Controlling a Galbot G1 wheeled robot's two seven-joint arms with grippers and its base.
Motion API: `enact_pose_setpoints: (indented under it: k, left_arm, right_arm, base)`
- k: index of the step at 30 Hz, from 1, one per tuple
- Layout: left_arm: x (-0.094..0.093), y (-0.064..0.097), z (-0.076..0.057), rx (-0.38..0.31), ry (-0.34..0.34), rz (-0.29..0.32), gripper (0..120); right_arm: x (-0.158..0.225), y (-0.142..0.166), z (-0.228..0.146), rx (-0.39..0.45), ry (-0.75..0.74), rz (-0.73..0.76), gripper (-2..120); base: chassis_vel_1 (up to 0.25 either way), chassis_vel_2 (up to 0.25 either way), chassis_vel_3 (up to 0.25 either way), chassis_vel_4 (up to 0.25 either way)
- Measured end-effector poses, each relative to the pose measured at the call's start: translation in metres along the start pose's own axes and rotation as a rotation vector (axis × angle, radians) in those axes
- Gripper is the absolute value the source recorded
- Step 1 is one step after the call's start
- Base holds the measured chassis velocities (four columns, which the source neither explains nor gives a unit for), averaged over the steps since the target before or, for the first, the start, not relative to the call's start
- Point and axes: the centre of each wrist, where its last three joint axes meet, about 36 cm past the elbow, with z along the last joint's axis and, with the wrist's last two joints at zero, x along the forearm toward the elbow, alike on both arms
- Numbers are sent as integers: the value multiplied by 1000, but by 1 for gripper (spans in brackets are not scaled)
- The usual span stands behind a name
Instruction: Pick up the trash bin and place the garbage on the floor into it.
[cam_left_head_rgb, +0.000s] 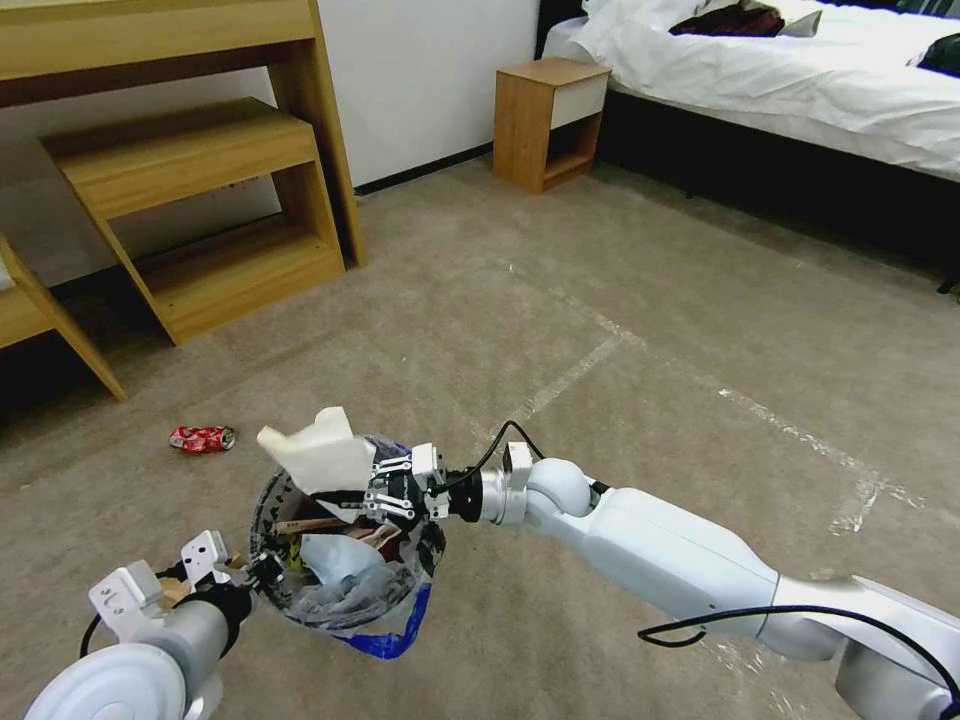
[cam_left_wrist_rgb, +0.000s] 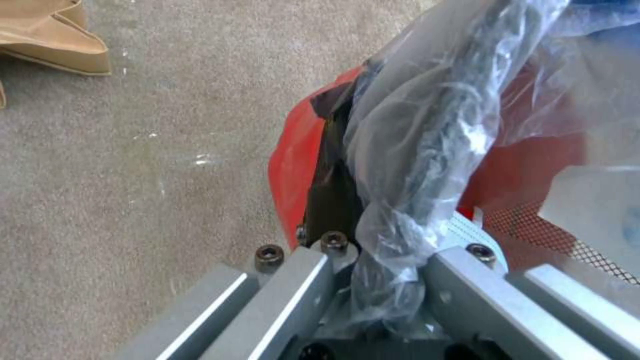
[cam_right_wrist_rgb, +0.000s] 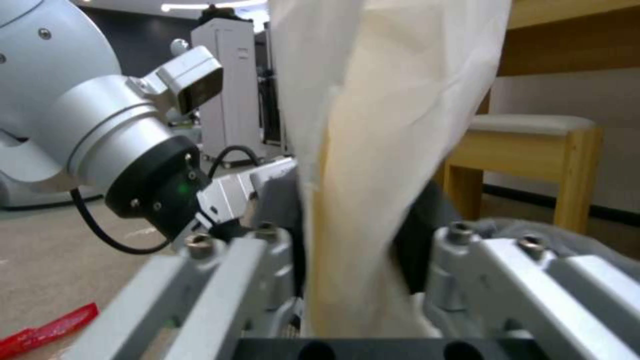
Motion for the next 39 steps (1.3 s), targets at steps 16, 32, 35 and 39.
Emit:
enact_pose_setpoints:
  k: [16,32,35,39]
  left_arm:
    - [-1,-1,-1,9,-3,7,0]
    - [1,-2,-2,6,-5,6,0]
    - [1,-2,-3,6,-7,6,0]
    - [0,-2,-3,8,-5,6,0]
  right_arm:
    - [-8,-4,1,22,9,1,93]
    - [-4,-9,-1,52,13,32,100]
    - [-3,-11,-4,60,14,36,100]
    - [-2,-16,-11,71,5,40,100]
  base:
    - [0,0,0,0]
    - [0,0,0,0]
    - [0,0,0,0]
    - [0,0,0,0]
